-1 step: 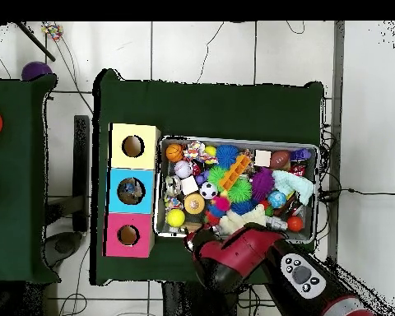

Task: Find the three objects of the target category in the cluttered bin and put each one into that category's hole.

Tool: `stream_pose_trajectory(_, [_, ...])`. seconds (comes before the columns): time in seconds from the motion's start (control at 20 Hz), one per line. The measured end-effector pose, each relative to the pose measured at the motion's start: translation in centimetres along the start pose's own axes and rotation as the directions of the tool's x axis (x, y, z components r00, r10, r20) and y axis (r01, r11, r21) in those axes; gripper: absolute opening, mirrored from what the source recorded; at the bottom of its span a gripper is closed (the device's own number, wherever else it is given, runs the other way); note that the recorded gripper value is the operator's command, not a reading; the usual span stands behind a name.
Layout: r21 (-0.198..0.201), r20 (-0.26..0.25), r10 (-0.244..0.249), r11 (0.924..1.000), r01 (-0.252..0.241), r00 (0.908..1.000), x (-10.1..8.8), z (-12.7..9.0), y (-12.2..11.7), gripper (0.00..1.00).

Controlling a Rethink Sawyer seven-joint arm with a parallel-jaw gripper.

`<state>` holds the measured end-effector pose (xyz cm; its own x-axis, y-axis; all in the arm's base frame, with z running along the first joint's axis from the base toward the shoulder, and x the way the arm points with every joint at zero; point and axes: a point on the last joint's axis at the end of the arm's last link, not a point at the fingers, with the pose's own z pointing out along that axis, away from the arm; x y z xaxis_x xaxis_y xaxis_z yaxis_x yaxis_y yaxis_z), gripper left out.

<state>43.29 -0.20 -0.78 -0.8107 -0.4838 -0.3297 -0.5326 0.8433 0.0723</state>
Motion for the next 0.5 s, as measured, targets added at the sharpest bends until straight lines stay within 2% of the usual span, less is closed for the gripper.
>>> stream_pose_trajectory(0.3, [0.026, -0.063, -0.012, 0.9996, 0.014, 0.998, -1.8, -1.4, 1.6, 1.0])
stream_pose_trajectory(0.35, [0.033, -0.082, -0.029, 0.9989, 0.032, 0.9962, -2.9, -1.7, 2.6, 1.0])
stream_pose_trajectory(0.5, [0.037, -0.092, -0.053, 0.9977, 0.057, 0.9943, -4.0, -1.8, 3.8, 1.0])
